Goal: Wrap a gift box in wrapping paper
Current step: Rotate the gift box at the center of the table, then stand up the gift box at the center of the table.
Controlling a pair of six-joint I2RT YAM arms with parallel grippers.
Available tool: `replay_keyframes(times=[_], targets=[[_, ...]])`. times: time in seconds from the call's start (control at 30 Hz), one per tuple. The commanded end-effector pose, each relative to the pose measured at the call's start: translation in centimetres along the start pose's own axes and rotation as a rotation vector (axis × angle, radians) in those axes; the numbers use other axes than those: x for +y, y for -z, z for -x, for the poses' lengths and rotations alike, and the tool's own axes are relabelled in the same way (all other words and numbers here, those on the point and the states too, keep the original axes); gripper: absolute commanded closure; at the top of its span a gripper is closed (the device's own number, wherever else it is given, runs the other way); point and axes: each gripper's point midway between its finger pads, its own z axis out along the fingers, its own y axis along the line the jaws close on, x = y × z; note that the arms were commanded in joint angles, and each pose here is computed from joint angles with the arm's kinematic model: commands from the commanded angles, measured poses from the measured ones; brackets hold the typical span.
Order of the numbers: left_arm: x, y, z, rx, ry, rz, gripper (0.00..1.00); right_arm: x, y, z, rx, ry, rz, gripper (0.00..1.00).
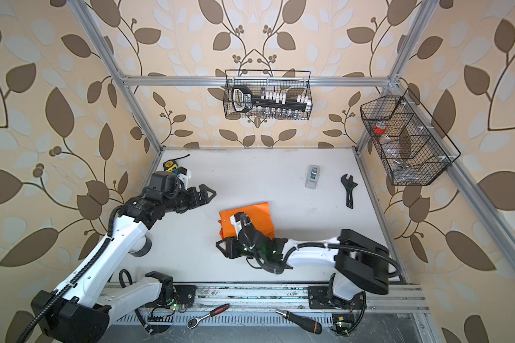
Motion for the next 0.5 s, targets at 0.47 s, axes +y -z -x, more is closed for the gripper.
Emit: replay_keyframes(times=[0.47], targets=[[1.5,-5.1,-4.8,0.150,0.062,-0.054,0.02,-17.8,8.0,8.2,-0.026,-0.265,-0.049,0.31]])
